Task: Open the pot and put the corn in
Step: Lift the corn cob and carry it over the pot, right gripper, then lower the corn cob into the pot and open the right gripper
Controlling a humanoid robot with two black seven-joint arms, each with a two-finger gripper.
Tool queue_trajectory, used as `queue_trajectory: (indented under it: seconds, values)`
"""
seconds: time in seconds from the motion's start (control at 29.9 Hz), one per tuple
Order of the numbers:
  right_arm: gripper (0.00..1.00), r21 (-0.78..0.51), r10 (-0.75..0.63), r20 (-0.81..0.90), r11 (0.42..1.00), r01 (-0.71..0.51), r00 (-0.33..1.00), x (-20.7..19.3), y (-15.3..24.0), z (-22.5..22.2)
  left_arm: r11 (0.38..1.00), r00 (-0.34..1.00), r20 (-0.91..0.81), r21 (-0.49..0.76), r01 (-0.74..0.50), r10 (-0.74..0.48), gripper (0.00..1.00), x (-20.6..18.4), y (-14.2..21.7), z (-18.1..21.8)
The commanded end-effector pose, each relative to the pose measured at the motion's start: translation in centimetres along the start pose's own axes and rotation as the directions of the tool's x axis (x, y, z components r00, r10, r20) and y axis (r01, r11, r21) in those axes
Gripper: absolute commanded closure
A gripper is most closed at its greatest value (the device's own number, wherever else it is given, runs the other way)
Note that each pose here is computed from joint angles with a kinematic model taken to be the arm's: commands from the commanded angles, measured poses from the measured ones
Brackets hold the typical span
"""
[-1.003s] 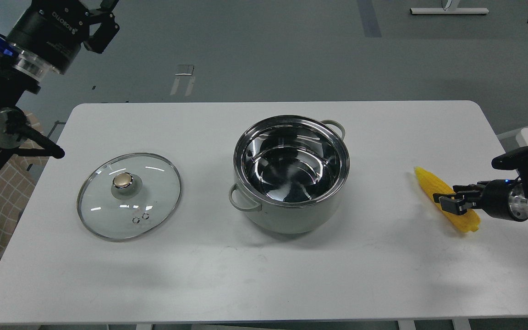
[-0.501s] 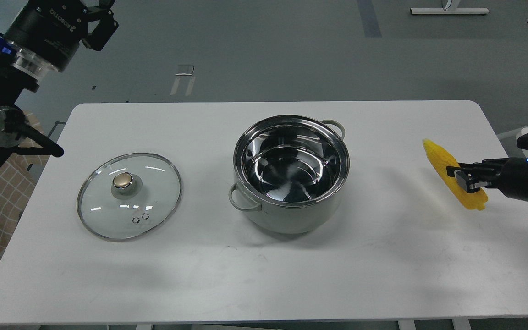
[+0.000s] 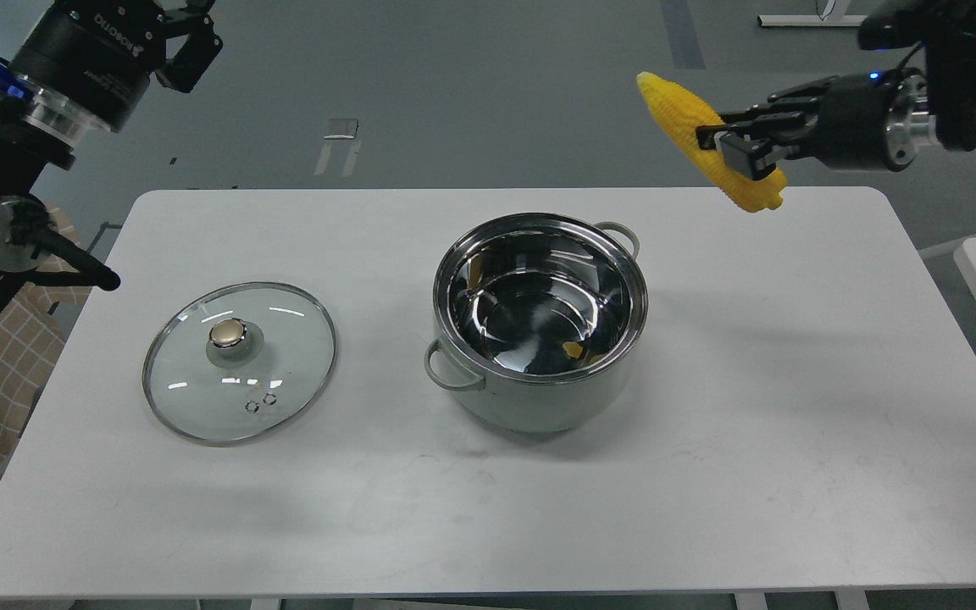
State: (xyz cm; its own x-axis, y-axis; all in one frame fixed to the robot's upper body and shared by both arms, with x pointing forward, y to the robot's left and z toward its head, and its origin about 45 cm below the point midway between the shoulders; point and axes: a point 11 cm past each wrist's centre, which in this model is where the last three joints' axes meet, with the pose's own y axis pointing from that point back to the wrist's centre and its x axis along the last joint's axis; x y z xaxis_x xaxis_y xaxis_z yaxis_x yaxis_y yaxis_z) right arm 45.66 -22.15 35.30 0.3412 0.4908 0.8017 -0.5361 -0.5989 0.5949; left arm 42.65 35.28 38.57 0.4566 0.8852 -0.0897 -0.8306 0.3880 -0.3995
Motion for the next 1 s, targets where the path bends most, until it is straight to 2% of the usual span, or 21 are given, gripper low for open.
queue_trajectory:
  seconds: [0.0, 0.1, 0.3, 0.7, 0.9, 0.97]
  values:
    - [0.76, 0.093, -0.058, -0.043, 0.994, 0.062, 0.997, 0.2, -3.4, -3.7, 1.0, 1.0, -0.002, 0.001, -0.001, 0.001, 0.04, 0.0, 0.0, -0.1]
    - [0.76, 0.144, -0.113, -0.083, 0.982, 0.124, 0.99, -0.8, -5.7, -6.1, 1.0, 1.0, -0.002, 0.001, -0.001, 0.001, 0.04, 0.0, 0.0, -0.1]
    - [0.75, 0.172, -0.162, -0.102, 0.969, 0.178, 0.981, -2.5, -8.6, -7.8, 1.0, 1.0, 0.0, 0.001, -0.003, 0.003, 0.04, 0.0, 0.1, -0.1]
    - [0.72, 0.213, -0.177, -0.105, 0.957, 0.196, 0.979, -3.8, -11.9, -10.4, 1.0, 1.0, -0.004, 0.002, 0.001, -0.001, 0.04, 0.0, 0.1, -0.2]
    - [0.64, 0.214, -0.186, -0.1, 0.956, 0.203, 0.978, -4.3, -12.5, -10.6, 1.0, 1.0, -0.004, 0.002, 0.0, 0.0, 0.04, 0.0, 0.1, -0.2]
    - [0.58, 0.213, -0.187, -0.1, 0.955, 0.205, 0.977, -4.4, -12.6, -10.6, 1.0, 1.0, -0.004, 0.001, -0.001, 0.001, 0.04, 0.0, 0.1, -0.1]
